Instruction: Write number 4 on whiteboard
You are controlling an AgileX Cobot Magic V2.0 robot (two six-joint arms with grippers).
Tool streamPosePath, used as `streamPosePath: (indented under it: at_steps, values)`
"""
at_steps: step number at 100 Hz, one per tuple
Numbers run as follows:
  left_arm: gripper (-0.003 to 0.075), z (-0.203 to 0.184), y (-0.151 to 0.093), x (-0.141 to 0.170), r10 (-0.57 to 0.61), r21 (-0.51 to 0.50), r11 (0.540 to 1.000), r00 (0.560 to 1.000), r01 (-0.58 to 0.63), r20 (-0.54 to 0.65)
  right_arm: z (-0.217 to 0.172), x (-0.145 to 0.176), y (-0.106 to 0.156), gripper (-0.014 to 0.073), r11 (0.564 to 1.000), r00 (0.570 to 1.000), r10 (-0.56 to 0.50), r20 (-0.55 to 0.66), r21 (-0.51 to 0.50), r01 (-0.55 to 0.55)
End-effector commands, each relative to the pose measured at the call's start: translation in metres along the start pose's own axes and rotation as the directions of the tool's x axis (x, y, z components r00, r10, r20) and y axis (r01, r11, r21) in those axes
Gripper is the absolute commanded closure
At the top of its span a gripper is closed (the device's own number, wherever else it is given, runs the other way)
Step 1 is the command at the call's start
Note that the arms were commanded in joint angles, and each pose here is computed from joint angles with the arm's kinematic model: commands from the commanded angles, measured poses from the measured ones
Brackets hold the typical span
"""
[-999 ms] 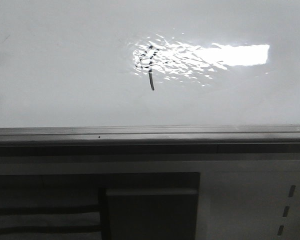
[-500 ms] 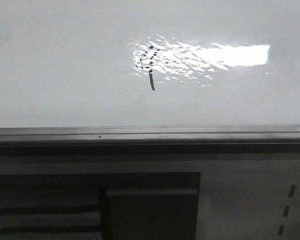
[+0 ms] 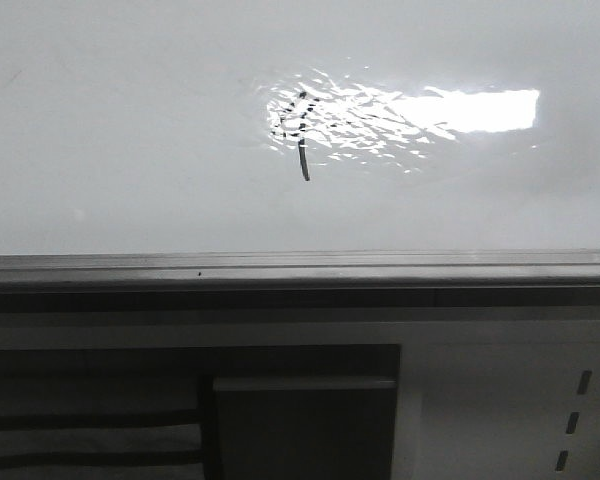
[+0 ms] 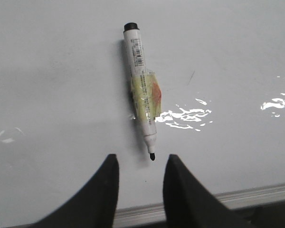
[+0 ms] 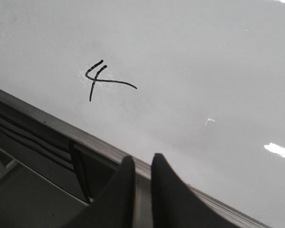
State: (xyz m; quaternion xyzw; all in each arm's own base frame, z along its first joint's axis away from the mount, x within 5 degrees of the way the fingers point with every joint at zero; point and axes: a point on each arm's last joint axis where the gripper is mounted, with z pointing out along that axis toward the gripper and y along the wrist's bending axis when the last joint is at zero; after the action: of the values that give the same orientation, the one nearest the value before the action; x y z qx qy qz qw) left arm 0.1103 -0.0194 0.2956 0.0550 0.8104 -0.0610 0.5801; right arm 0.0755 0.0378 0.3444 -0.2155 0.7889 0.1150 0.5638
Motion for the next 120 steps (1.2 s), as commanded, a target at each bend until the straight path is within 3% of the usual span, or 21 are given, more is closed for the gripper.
streamPosePath:
  at_steps: [1, 6, 57, 68, 95, 120]
  values:
    - [0.0689, -0.002, -0.001, -0.016, -0.002, 0.010, 1.000, 0.989, 0.000, 0.151, -0.002, -0.010, 0.000, 0.0666, 1.000, 0.994, -0.024, 0.107, -0.004, 0.025]
    - [0.0741, -0.002, -0.001, -0.016, -0.002, 0.010, 1.000, 0.987, 0.000, 0.158, 0.000, -0.007, 0.001, 0.0666, 1.000, 0.995, -0.028, 0.096, -0.003, 0.028]
    - [0.0741, -0.002, -0.001, -0.016, -0.016, 0.015, 1.000, 0.987, 0.014, 0.158, 0.002, -0.002, 0.000, 0.0667, 0.999, 0.997, -0.035, 0.062, 0.008, 0.035]
    - [0.0741, -0.012, 0.000, -0.010, -0.018, 0.012, 1.000, 0.978, 0.016, 0.210, 0.002, -0.002, 0.000, 0.0667, 0.999, 0.997, -0.035, 0.061, 0.008, 0.035]
    - [0.0741, -0.029, 0.010, 0.050, -0.027, -0.093, 0.994, 0.956, 0.056, 0.294, 0.002, -0.002, 0.000, 0.0667, 0.999, 0.997, -0.035, 0.061, 0.008, 0.035]
    - [0.0741, -0.026, 0.011, 0.099, -0.016, -0.092, 0.994, 0.902, 0.062, 0.431, 0.002, -0.002, 0.000, 0.0667, 0.999, 0.997, -0.035, 0.061, 0.008, 0.035]
